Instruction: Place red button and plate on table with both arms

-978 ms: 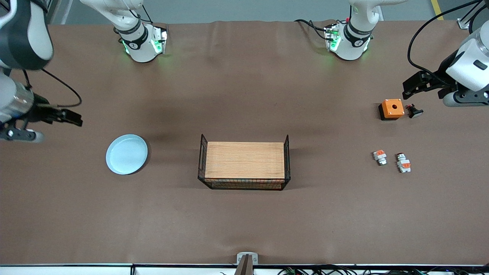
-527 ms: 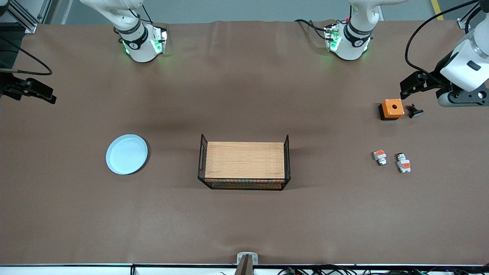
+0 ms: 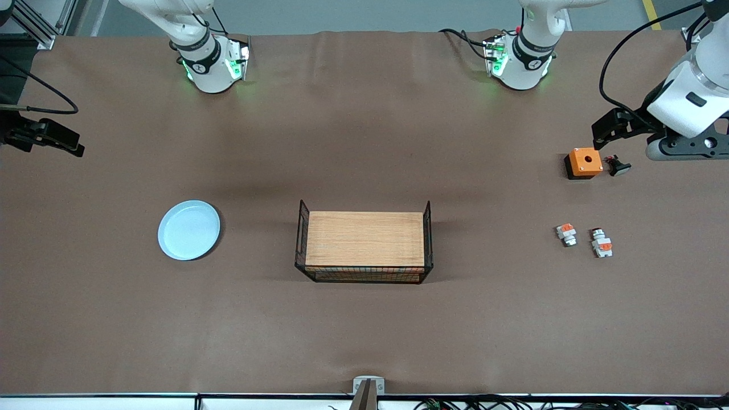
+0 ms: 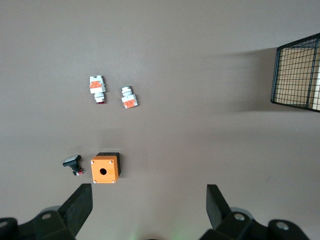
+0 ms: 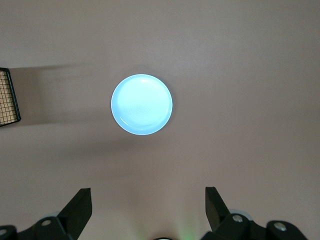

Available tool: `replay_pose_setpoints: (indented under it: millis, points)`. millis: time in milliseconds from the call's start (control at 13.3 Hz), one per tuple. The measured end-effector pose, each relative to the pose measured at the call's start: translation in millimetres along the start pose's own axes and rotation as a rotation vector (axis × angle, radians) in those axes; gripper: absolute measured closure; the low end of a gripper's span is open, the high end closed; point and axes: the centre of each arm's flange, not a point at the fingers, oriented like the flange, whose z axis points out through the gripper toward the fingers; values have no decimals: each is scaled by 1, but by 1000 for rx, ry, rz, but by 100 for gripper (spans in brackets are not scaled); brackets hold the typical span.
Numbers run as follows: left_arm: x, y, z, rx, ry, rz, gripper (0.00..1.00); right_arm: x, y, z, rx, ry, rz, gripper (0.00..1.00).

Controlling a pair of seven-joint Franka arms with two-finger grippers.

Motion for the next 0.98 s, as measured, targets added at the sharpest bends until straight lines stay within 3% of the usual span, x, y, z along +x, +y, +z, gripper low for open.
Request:
replay_pose_setpoints:
  millis: [978]
  points:
    - [3,-39,-2,-11,3,-52,0,1,-6,-1,8,4,-9,0]
